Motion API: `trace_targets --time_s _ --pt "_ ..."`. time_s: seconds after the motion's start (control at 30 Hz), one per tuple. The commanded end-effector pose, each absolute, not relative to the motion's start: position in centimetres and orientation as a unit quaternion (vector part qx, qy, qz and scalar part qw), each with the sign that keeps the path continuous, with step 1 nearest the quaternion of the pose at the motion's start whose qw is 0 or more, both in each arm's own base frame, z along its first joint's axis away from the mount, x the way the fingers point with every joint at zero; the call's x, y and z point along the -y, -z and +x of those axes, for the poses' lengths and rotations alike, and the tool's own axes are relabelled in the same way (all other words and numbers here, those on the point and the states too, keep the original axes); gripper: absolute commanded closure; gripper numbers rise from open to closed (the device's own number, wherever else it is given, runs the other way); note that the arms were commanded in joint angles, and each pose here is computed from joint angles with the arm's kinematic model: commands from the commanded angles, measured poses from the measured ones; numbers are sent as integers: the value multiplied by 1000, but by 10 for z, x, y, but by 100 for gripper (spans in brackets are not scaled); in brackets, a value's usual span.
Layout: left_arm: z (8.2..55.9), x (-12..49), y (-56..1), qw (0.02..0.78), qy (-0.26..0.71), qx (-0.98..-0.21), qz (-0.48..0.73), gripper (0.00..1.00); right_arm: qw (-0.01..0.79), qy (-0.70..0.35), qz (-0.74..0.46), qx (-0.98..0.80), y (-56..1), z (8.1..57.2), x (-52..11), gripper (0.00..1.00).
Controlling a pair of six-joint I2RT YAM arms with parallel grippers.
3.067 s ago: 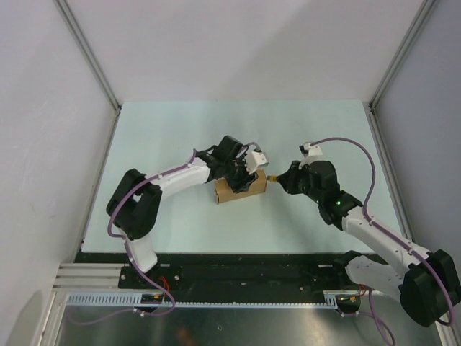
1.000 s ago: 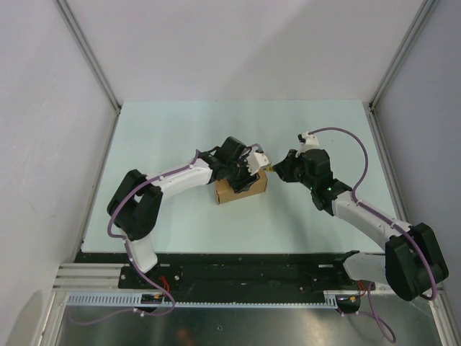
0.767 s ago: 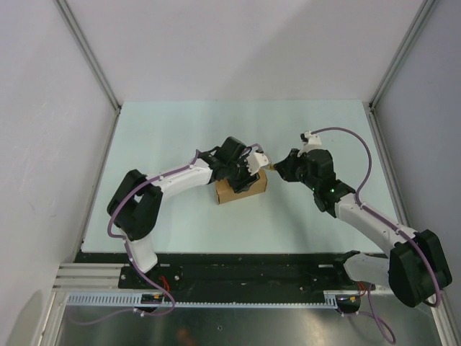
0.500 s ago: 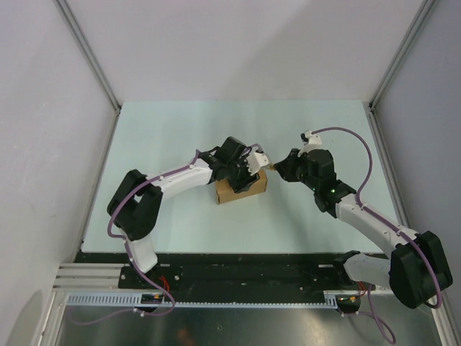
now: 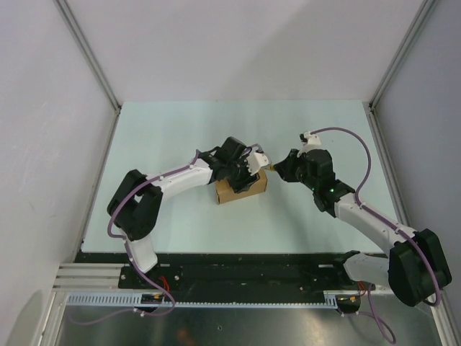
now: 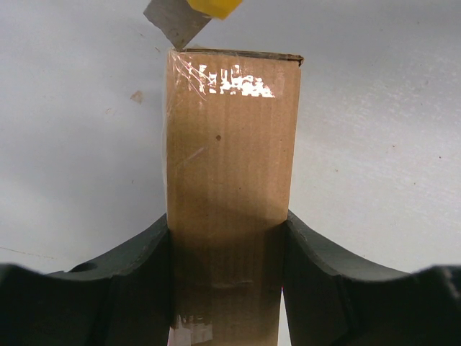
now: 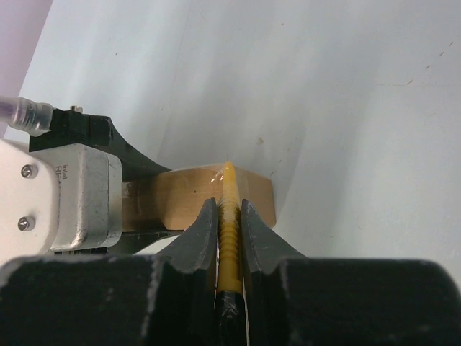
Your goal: Unpack the express box
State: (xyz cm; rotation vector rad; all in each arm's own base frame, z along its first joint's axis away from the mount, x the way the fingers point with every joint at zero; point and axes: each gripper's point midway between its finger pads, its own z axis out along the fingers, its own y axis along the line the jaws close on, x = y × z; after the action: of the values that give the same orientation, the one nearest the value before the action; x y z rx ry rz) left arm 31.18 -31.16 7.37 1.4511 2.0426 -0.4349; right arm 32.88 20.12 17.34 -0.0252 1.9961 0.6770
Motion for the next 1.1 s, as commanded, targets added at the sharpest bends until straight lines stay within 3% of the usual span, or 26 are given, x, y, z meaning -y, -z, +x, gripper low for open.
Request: trace_targets --time_s 0.0,0.57,1.07 --pt "300 282 -31 228 113 -796 549 67 511 -284 -11 -811 -191 337 -205 100" --pt "304 280 -28 227 102 -802 543 68 488 -263 -36 -831 -170 329 -209 100" --pt "309 278 -17 215 88 -819 524 72 438 -253 -49 -861 -150 292 -199 100"
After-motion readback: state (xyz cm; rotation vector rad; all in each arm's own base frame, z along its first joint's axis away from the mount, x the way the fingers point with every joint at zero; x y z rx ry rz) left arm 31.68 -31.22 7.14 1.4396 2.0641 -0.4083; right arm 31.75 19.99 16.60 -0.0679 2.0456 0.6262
